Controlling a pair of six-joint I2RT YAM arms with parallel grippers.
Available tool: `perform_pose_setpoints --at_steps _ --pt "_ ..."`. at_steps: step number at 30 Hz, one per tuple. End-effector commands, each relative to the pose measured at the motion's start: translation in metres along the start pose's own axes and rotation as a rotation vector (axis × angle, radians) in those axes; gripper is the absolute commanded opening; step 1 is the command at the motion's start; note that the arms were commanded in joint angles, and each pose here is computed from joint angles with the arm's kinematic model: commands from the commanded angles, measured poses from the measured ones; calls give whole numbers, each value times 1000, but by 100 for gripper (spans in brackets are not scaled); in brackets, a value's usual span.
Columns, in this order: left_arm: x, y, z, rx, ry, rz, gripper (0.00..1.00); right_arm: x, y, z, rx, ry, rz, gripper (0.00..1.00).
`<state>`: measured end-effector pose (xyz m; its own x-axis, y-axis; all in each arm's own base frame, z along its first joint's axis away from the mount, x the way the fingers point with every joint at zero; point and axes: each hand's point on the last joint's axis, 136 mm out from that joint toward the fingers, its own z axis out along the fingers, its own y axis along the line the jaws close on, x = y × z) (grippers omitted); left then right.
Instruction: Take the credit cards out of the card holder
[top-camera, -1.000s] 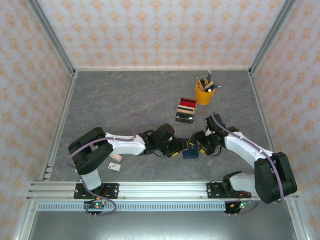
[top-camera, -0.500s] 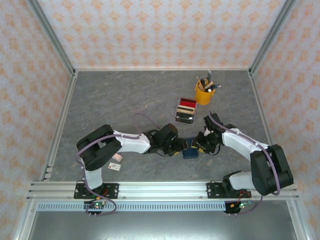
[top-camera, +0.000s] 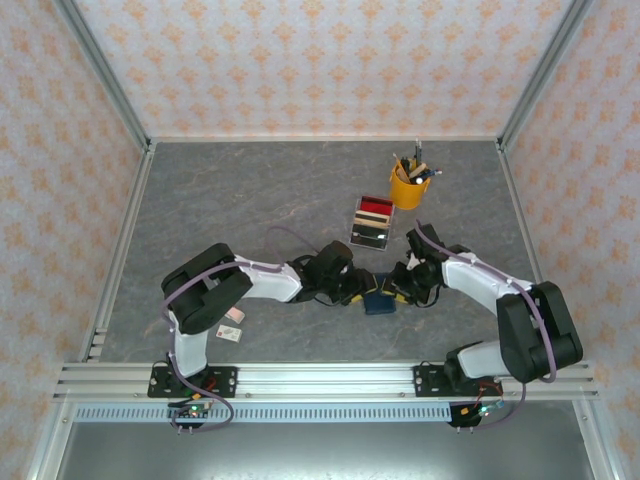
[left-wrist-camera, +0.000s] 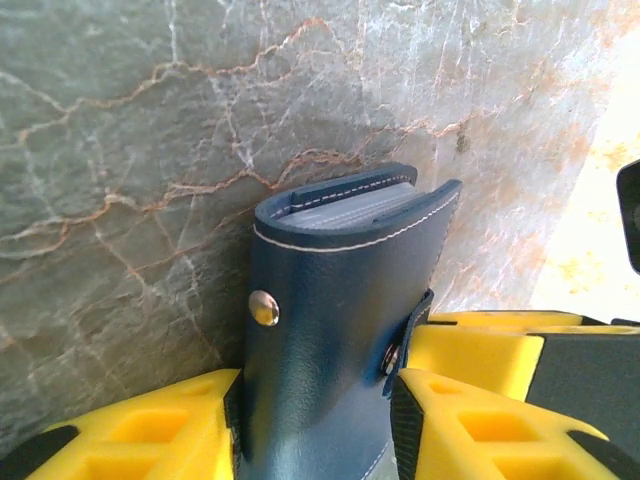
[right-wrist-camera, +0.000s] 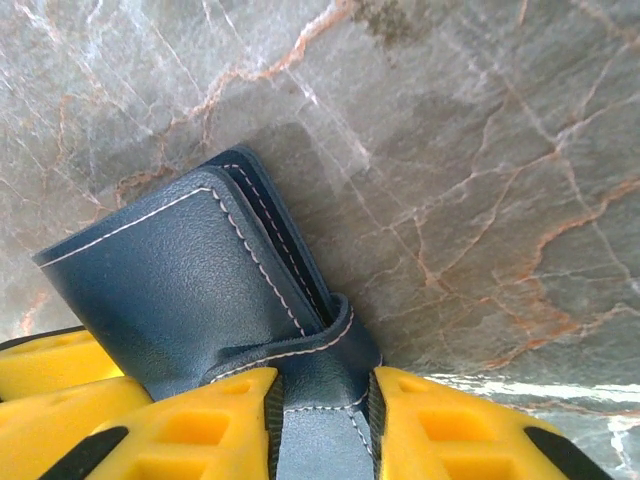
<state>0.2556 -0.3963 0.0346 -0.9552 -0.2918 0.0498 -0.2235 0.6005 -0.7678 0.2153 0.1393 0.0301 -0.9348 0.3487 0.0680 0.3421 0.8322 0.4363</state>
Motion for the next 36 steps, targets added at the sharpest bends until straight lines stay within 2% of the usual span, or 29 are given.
perform_pose_setpoints --at_steps 1,4,8,12,15,22,26,30,36 --pt "-5 -29 4 138 -8 47 41 -1 5 2 -14 13 -20 30" --pt "-4 -35 2 156 -3 74 36 0 8 0 -30 14 -21 30" --pt "-6 -33 -1 144 -13 105 22 -2 11 -5 -33 1 -29 31" --pt "-11 -31 -19 106 -54 151 7 -11 10 -21 18 -67 -60 37" --pt "-15 -25 -36 78 -85 183 1 -16 15 -39 44 -112 -112 42" --pt "-30 -9 -92 -36 -176 276 0 -22 57 -64 -19 -178 -236 54" --pt "-47 -6 -128 -73 -231 306 0 -22 102 -62 -93 -175 -333 58" --pt "-65 0 -157 -106 -268 309 0 -20 147 -49 -178 -146 -379 56" --pt "-79 2 -174 -108 -277 306 0 -20 201 -43 -311 -143 -407 51"
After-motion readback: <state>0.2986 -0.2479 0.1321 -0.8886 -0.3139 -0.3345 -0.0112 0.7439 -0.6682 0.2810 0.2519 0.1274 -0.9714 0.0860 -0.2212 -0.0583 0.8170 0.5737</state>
